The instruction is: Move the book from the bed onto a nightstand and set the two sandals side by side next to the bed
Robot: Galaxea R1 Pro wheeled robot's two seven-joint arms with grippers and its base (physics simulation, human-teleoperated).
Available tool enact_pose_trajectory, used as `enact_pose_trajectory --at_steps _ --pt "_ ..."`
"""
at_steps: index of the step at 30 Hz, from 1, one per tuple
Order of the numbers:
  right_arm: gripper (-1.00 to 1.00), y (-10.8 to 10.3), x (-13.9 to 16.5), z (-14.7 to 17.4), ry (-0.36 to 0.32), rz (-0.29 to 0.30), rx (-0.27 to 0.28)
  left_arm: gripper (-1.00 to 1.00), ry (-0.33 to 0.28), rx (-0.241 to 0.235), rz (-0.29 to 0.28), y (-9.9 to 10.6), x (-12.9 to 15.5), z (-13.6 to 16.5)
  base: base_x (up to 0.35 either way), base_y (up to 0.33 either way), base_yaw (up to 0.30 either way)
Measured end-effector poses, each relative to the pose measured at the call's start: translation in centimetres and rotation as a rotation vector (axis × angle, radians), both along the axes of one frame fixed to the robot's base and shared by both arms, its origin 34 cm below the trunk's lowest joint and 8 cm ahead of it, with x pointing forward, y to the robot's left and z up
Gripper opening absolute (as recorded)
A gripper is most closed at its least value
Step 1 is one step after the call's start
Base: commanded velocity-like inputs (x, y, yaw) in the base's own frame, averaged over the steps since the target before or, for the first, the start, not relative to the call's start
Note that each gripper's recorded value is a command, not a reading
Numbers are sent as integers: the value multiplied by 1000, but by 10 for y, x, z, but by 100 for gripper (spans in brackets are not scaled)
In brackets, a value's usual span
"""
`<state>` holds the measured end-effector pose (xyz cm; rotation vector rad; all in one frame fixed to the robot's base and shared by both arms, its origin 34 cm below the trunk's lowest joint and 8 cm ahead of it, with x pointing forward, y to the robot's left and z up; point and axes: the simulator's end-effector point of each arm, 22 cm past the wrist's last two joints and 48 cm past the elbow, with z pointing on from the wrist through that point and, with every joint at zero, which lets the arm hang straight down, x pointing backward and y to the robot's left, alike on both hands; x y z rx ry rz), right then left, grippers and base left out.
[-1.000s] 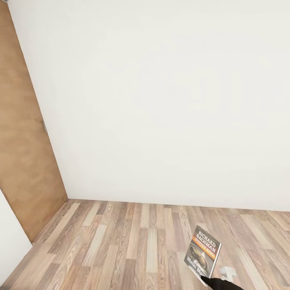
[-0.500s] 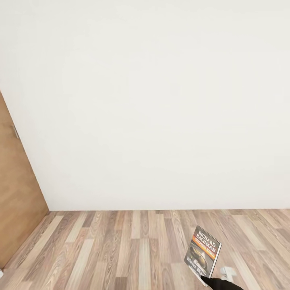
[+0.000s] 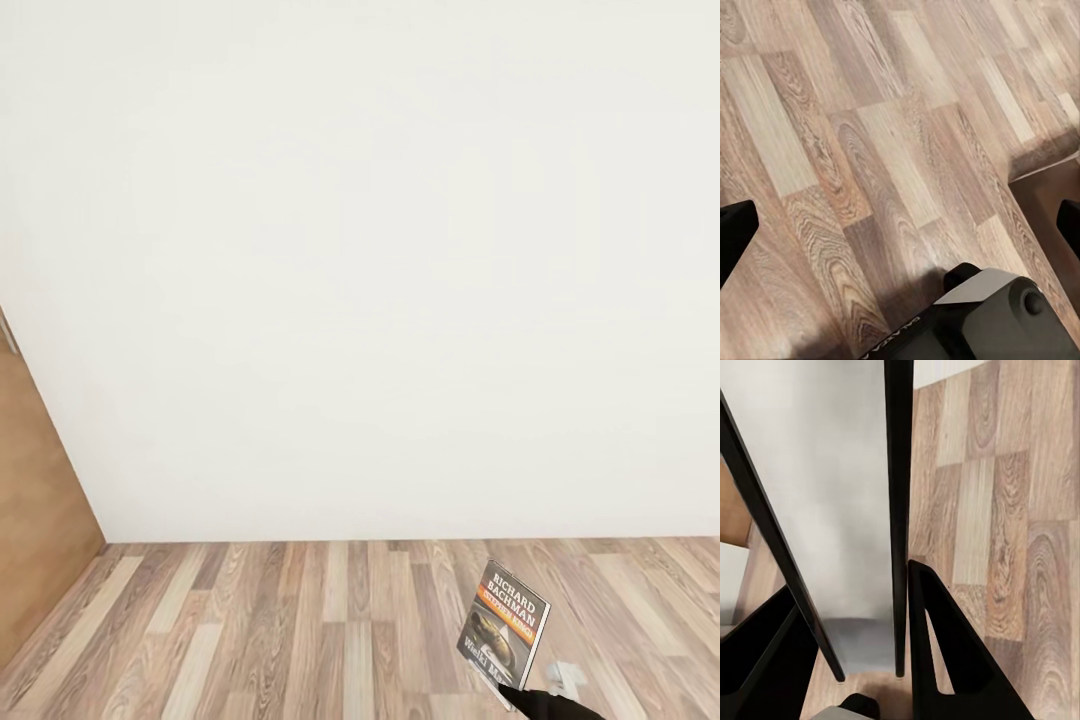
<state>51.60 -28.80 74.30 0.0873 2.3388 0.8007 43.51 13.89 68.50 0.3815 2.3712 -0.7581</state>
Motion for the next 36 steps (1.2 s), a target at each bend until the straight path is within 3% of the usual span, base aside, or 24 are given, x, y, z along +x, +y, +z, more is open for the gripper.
enact_pose_trajectory --at_steps 16,30,36 --pt "-100 0 0 0 0 1 1 100 0 0 0 0 0 0 320 0 -8" --pt "-100 0 0 0 0 0 0 100 0 0 0 0 0 0 317 0 -251" --pt "-100 0 0 0 0 0 0 100 0 0 0 0 0 0 284 0 -52"
